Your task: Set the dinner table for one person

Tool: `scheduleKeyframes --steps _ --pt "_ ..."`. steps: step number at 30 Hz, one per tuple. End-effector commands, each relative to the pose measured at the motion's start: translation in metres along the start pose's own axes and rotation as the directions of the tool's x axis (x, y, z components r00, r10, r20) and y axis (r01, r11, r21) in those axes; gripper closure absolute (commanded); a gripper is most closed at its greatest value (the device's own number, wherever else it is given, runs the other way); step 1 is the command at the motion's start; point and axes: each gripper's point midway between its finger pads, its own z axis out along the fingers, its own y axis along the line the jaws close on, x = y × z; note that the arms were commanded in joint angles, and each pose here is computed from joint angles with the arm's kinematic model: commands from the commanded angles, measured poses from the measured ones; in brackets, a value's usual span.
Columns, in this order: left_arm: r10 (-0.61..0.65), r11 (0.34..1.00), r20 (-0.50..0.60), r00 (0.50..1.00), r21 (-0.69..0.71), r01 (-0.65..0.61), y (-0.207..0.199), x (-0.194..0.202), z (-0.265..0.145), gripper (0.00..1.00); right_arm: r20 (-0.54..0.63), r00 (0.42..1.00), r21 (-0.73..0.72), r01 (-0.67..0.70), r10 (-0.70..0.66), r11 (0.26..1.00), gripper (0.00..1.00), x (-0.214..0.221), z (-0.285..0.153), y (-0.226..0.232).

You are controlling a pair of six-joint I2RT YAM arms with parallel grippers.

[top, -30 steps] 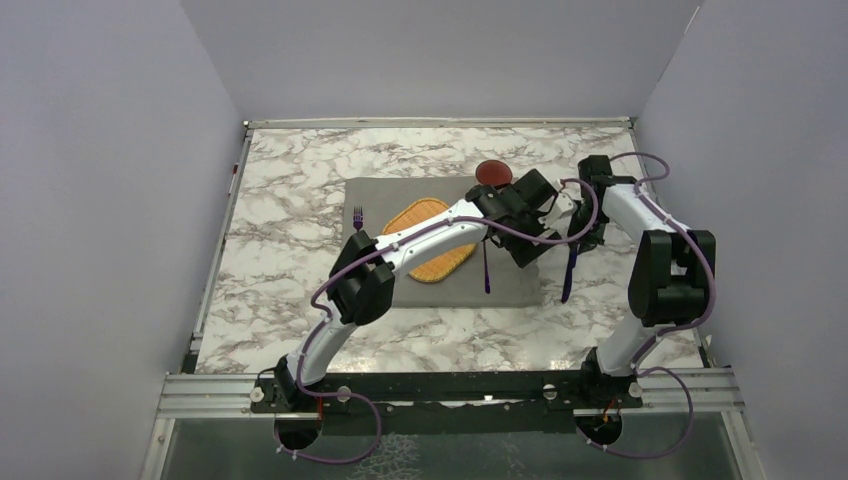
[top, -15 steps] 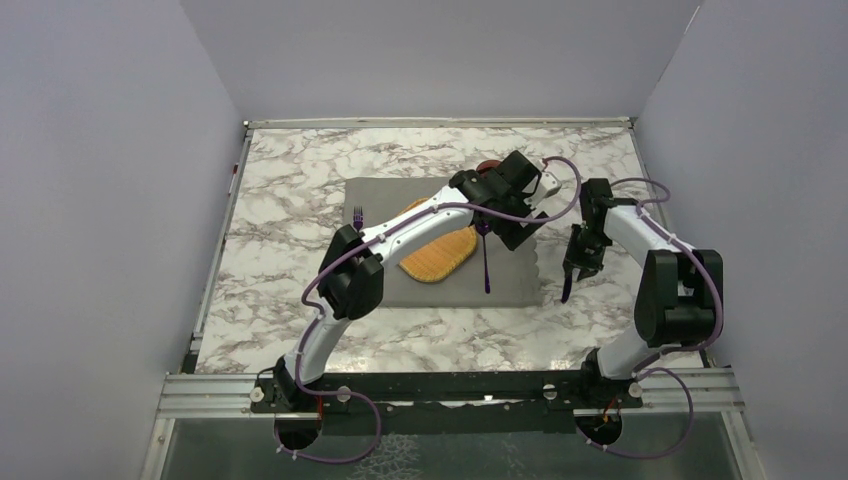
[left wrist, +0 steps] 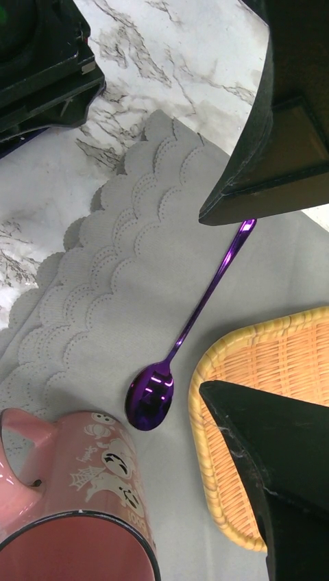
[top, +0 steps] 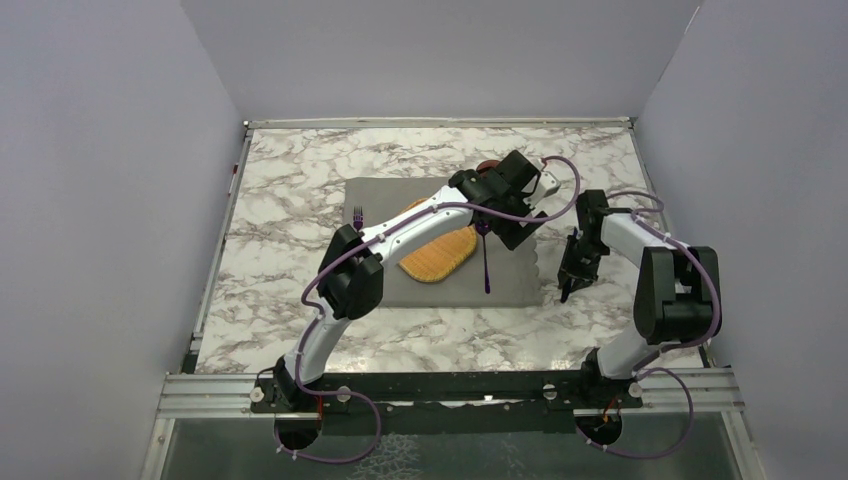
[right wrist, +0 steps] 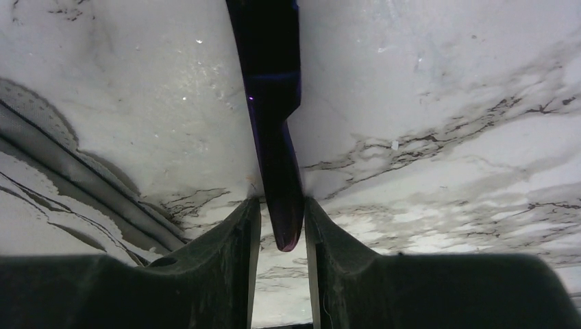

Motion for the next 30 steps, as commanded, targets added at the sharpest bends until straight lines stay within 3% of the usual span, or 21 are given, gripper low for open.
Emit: scheduleKeyframes --steps 1,11,17,21,27,30 --pt "-0.012 1.0 0.064 0.998 0.012 0.012 -0.001 -0.017 -0.022 0.13 -0.01 1.0 -0.018 -0.016 0.015 1.0 0.65 -0.004 0.011 0.006" --pt "-0.021 1.0 0.066 0.998 0.007 0.021 0.005 -0.016 -0.029 0.13 -0.036 0.999 0.025 -0.007 0.008 1.0 0.65 -0.008 0.027 0.002" --pt "-0.024 1.0 0.071 0.997 0.003 0.024 0.008 -0.016 -0.033 0.14 -0.052 0.998 0.034 -0.021 0.023 0.999 0.7 -0.003 0.038 0.001" --pt "-0.027 1.0 0.072 0.997 0.004 0.026 0.008 -0.016 -0.034 0.13 -0.062 0.998 0.034 -0.024 0.026 0.999 0.76 0.0 0.04 0.0" --pt "-0.03 1.0 0.072 0.997 0.006 0.03 0.009 -0.016 -0.033 0.13 -0.056 0.998 0.039 -0.028 0.03 0.999 0.99 0.001 0.036 -0.001" --pt "-0.033 0.999 0.075 0.997 0.009 0.032 0.009 -0.017 -0.033 0.13 -0.047 0.998 0.04 -0.031 0.033 0.999 0.99 0.002 0.03 -0.002"
